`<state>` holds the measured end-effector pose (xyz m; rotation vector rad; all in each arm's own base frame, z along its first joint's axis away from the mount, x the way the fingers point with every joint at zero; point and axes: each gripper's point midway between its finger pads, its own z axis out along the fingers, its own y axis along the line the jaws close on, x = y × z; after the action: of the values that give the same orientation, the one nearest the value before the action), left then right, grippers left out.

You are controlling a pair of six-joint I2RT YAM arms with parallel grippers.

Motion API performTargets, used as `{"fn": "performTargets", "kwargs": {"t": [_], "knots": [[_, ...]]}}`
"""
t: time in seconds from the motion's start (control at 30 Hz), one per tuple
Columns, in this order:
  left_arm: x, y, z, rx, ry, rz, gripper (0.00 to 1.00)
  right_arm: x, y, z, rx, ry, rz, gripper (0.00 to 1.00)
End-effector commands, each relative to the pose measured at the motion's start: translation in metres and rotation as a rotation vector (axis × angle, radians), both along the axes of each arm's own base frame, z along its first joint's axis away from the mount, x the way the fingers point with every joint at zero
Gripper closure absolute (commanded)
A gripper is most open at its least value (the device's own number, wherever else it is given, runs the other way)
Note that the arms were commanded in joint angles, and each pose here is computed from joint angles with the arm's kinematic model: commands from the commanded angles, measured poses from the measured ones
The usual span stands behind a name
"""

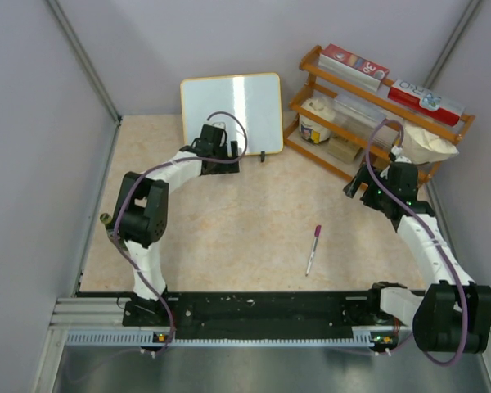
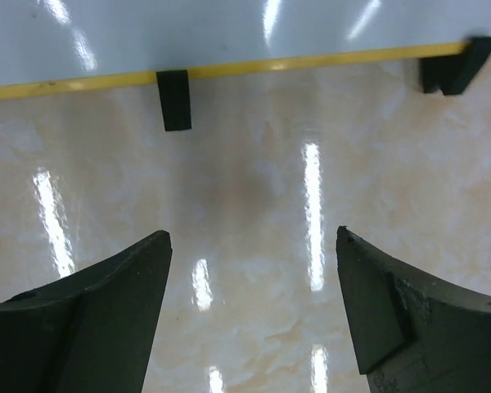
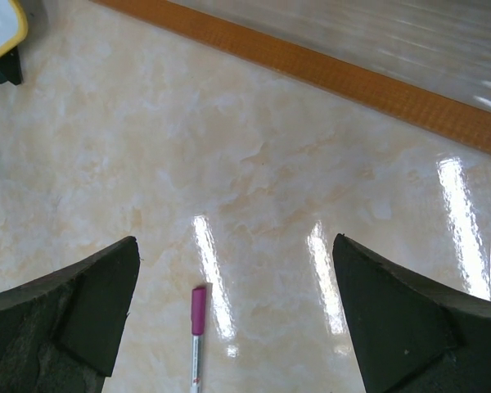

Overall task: Write a sentence on the whiteboard
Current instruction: Move the whiteboard to the center of the board.

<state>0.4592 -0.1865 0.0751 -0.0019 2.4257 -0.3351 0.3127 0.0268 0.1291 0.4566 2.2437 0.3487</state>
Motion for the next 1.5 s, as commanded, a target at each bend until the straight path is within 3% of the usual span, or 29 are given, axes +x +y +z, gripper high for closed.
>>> {"fn": "performTargets", "kwargs": {"t": [0.0, 0.37, 0.53, 0.77, 1.0, 1.47], "knots": [[0.027, 0.016, -0.009, 0.085, -0.007, 0.078, 0.16, 0.017, 0.002, 0.016, 0.021, -0.076, 0.006, 0.01], [0.054, 0.024, -0.045, 0.168, 0.044, 0.099, 0.24, 0.027, 0.003, 0.005, 0.022, -0.044, 0.018, 0.01], [0.067, 0.029, -0.037, 0.153, 0.016, 0.121, 0.36, 0.031, 0.004, 0.002, 0.027, -0.038, 0.021, 0.01], [0.078, 0.033, -0.031, 0.136, -0.001, 0.095, 0.6, 0.035, 0.009, -0.001, 0.051, -0.034, 0.045, 0.01], [0.074, 0.034, -0.029, 0.158, 0.016, 0.056, 1.0, 0.035, 0.015, -0.001, 0.073, -0.036, 0.07, 0.01], [-0.013, 0.045, -0.035, 0.139, 0.133, 0.062, 1.0, 0.017, 0.029, -0.001, 0.101, -0.045, 0.162, 0.01]]}}
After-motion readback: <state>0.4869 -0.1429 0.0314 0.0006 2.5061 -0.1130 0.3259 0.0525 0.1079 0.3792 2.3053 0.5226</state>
